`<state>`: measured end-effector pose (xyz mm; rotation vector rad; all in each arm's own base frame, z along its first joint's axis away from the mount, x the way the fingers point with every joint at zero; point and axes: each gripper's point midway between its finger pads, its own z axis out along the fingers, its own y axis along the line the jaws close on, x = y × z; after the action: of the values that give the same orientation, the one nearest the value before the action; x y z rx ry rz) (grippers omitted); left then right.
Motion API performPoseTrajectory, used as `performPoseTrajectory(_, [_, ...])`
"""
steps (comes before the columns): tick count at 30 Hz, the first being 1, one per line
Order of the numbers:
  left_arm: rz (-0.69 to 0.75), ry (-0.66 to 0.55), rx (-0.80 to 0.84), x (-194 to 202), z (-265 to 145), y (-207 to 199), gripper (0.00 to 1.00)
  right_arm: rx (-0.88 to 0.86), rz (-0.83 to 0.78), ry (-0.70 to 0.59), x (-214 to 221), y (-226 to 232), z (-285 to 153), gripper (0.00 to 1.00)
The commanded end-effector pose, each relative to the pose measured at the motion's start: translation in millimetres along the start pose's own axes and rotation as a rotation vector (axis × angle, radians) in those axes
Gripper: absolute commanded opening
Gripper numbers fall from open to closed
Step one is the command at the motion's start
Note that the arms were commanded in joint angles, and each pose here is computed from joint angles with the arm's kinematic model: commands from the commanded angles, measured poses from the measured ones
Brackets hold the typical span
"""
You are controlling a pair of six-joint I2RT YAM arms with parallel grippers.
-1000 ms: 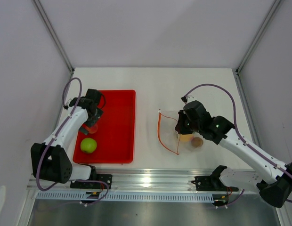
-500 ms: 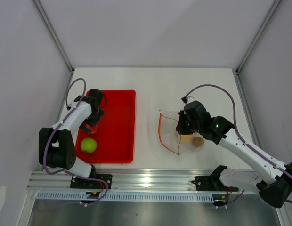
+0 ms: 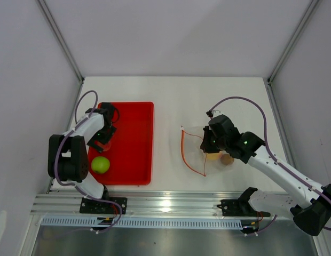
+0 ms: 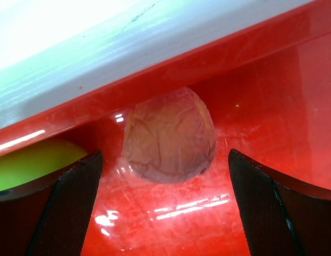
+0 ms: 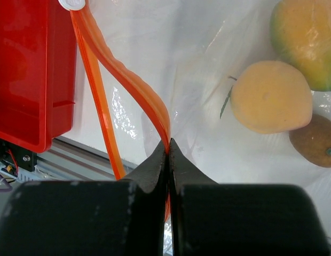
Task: Place the food in the zip-top bag and seal the zipper
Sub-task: Pick up the fake fruit from the bin.
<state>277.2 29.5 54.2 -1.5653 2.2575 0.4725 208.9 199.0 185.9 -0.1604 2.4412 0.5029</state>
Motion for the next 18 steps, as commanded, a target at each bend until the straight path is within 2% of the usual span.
performPoseTrajectory(1, [-0.003, 0.016, -0.014, 2.1, 9.1, -3.1, 0.99, -0.012, -0.007, -0.021, -5.4, 1.3, -0.5, 0.00])
performPoseTrajectory(18, [-0.018, 0.067, -0.041, 3.2, 15.1, -2.0, 1.00, -0.016, 0.000, -0.030, -8.7, 1.5, -5.4, 0.00])
